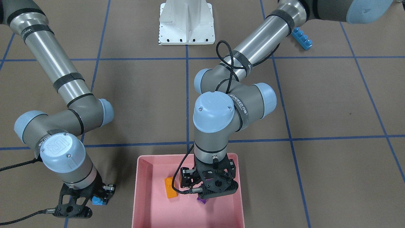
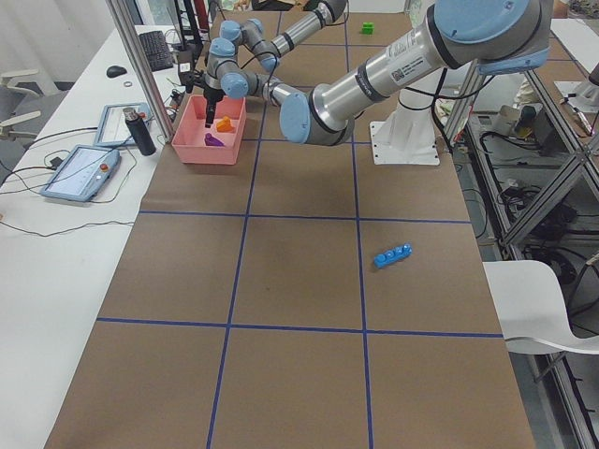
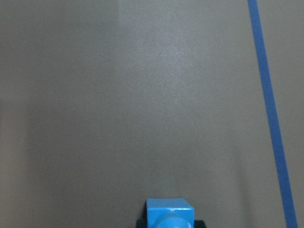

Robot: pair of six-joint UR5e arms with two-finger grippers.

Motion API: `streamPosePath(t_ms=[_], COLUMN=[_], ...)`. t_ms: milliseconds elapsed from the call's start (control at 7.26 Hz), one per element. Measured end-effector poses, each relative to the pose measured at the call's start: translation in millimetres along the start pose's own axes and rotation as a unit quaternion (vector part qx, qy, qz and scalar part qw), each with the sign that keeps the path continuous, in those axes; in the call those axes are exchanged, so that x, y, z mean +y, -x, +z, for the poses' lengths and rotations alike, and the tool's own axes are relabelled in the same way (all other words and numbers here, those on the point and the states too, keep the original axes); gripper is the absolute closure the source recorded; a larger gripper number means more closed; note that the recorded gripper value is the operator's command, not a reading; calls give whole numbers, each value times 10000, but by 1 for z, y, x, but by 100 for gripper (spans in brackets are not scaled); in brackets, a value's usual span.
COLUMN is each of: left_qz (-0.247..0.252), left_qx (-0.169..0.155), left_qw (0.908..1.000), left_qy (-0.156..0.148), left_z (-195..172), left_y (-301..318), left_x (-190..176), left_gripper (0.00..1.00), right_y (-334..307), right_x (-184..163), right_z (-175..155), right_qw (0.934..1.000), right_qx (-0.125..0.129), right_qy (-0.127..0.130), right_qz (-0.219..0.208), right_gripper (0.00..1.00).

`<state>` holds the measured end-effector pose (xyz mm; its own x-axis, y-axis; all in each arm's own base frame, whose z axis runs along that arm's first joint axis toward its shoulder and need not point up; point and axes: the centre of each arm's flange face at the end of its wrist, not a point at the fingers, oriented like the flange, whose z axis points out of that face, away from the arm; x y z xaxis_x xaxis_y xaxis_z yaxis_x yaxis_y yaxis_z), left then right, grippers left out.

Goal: Put all blocks into box

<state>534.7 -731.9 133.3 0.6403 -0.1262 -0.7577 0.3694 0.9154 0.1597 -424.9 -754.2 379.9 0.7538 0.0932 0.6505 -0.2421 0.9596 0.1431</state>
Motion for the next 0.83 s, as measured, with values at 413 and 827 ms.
streamPosePath(t_ms=[413, 827], left_qz=[302, 861], left_qx=[242, 637], left_qw=[9992, 9928], left_qy=[100, 532], left_z=[-17, -31], left_y=[5, 88], left_x=[-1, -17], left_gripper=[0, 0], right_y=[4, 63], right_x=[-63, -85], right_z=[-74, -131], right_qw=[9969, 9899], right_qx=[-439, -796], right_qy=[-592, -722], right_qz=[263, 920], right_gripper=[100, 100])
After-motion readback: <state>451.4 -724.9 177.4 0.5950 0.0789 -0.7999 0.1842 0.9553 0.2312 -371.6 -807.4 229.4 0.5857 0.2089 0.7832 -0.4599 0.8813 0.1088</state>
